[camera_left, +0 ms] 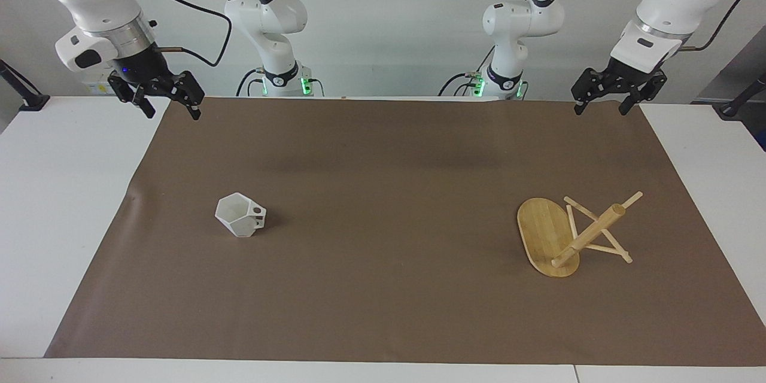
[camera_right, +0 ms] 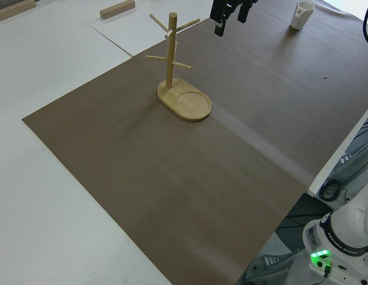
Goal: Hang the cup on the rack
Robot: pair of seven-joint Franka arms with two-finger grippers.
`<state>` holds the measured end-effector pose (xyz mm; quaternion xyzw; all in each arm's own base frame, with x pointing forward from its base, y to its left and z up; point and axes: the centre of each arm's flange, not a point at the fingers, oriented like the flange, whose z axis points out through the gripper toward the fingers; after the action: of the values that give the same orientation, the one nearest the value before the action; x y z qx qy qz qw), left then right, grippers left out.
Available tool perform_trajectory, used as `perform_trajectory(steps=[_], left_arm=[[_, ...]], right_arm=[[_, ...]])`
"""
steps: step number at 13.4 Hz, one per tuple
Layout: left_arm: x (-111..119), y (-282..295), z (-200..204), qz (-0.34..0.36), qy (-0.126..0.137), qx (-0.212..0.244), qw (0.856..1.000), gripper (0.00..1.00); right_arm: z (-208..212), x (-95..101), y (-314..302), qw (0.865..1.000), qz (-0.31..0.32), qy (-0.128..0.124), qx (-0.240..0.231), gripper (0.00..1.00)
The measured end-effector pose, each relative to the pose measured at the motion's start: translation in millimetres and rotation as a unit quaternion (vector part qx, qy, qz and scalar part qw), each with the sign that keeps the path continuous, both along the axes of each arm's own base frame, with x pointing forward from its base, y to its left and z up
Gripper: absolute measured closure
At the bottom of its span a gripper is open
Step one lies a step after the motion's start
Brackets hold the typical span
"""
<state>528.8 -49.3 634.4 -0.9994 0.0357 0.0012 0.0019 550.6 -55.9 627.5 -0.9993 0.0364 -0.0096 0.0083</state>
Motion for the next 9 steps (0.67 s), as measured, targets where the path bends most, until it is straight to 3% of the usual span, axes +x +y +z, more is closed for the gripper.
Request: perform_trajectory(steps=[9], left_arm=[[1.6, 27.3, -0.5, 0.025, 0.001, 0.000, 1.000, 0.00]], right_arm=[[-2.5, 0.0, -1.7, 1.000, -0.002, 0.001, 0.000, 0.00]])
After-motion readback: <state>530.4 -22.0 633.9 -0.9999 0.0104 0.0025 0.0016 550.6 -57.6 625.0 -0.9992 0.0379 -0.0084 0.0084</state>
